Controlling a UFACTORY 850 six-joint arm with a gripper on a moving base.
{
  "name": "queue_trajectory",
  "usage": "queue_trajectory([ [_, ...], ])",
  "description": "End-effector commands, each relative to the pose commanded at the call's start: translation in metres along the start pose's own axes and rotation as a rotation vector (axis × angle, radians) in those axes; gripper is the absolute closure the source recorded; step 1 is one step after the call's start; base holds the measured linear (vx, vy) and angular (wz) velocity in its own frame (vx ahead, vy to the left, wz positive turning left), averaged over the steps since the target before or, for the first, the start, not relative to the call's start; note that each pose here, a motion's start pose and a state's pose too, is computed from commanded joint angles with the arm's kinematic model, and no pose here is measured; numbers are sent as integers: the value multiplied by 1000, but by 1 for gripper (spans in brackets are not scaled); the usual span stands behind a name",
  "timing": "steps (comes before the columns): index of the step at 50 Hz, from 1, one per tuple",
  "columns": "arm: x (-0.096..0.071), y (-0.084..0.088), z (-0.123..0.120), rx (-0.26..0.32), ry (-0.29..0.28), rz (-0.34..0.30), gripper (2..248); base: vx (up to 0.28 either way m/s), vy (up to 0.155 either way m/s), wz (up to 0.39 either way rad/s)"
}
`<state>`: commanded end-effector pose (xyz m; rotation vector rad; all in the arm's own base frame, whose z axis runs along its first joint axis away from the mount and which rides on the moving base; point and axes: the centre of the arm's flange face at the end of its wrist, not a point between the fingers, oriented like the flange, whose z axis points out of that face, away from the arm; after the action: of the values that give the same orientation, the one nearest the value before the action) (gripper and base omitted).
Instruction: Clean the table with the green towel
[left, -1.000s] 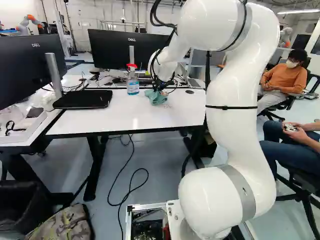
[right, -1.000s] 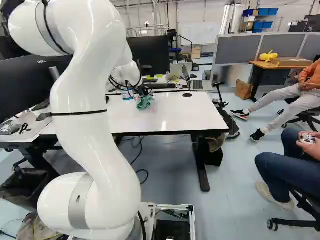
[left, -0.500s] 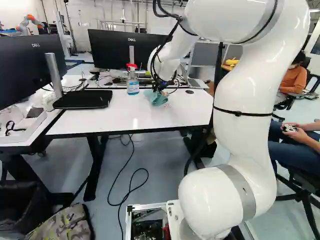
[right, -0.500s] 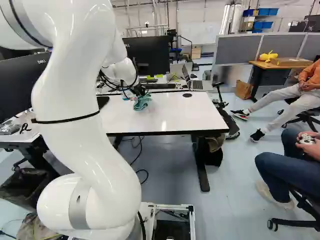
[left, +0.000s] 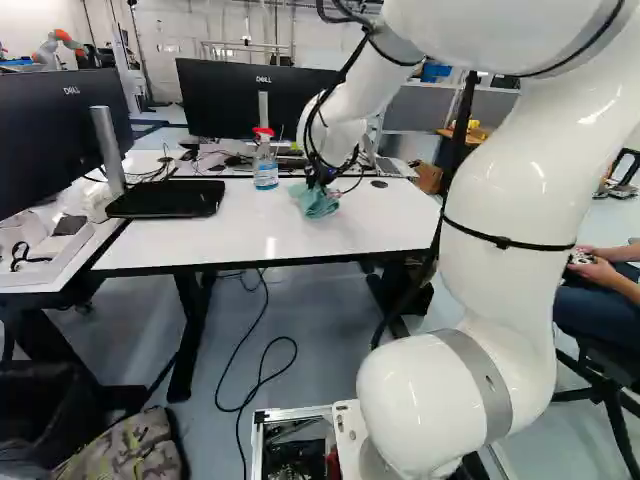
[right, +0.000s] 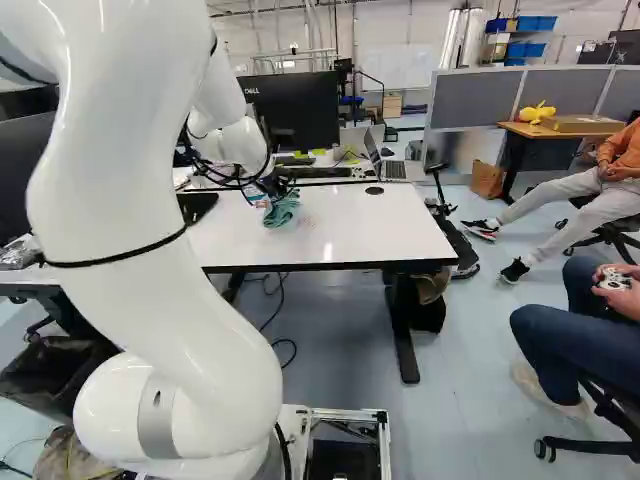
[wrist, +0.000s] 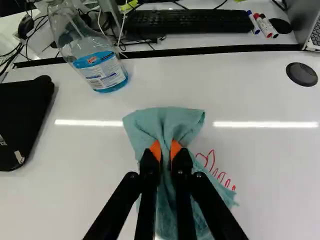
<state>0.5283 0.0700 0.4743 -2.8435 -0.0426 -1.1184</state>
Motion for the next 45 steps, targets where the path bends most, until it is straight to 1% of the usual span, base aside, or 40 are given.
queue_trajectory([
  [11, -15, 3, -15, -2, -2, 1, 209, 0, 0, 0],
  [28, -39, 15, -39, -17, -4, 17, 209, 0, 0, 0],
  [35, -44, 23, -46, -28, 21, 28, 209, 0, 0, 0],
  [45, -45, 38, -53, -50, 72, 49, 209, 0, 0, 0],
])
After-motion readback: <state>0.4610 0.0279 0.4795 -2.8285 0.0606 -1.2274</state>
